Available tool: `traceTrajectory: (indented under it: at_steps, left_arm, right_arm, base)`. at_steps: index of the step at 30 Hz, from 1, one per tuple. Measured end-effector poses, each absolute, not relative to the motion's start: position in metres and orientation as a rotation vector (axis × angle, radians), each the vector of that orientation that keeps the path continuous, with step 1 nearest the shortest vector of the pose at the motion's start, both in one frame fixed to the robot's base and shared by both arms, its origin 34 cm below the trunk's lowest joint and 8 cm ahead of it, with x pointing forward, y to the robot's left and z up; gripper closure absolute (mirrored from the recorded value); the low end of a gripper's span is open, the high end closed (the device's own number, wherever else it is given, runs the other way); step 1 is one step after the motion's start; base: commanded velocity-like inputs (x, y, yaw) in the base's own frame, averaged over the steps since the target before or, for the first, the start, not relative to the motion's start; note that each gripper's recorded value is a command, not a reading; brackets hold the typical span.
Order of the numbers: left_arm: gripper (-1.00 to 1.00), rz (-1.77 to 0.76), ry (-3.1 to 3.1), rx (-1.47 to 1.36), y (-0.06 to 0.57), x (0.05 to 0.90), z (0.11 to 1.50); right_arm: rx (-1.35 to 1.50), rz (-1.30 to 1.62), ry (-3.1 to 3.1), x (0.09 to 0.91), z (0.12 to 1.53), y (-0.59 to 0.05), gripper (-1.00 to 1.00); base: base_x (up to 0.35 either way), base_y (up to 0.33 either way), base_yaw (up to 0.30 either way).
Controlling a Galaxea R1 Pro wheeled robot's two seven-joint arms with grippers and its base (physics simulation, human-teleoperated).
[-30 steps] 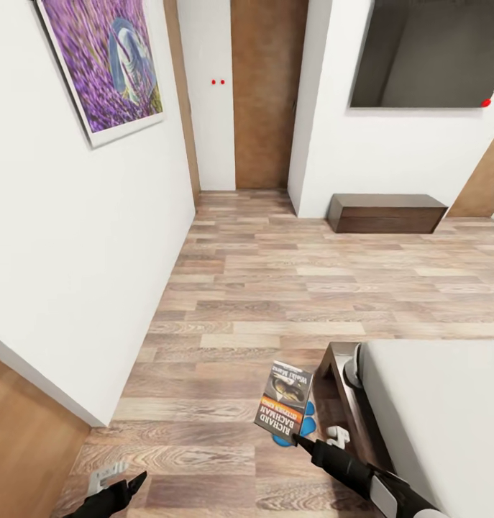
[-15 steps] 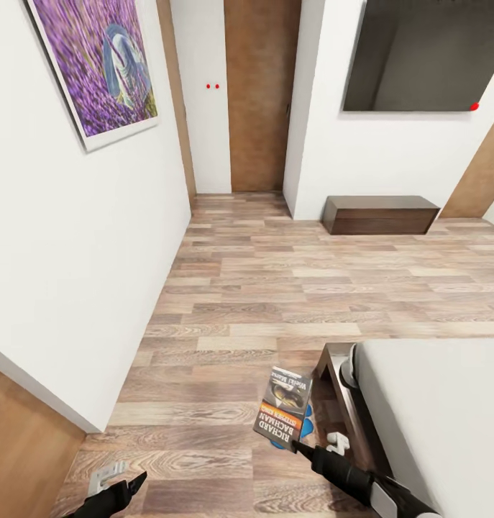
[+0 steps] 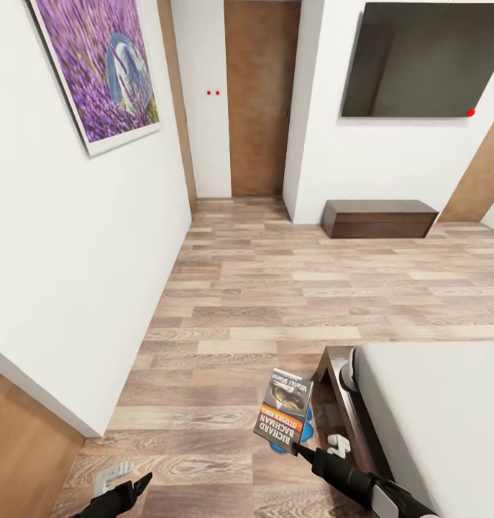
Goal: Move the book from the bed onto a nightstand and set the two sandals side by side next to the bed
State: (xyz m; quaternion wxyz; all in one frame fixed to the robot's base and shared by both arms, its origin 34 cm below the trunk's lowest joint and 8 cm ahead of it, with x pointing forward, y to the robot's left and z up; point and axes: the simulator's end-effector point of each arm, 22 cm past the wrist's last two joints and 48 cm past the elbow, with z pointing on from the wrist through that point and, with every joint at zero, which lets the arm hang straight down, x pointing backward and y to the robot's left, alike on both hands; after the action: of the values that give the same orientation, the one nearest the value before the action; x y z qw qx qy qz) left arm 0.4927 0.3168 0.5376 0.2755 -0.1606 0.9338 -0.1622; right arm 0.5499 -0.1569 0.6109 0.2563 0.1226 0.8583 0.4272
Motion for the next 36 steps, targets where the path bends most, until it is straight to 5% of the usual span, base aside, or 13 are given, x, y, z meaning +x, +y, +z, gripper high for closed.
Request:
traceTrajectory:
  at_steps: [36]
  left_arm:
    - [-1.00, -0.459, 2.486, -0.428, 0.305, 0.495, 0.546]
  right_arm:
    - [0.320, 1.155, 2.308, 0.556, 0.623, -0.158, 1.00]
  base:
    - [0.000, 0.000, 0.000]
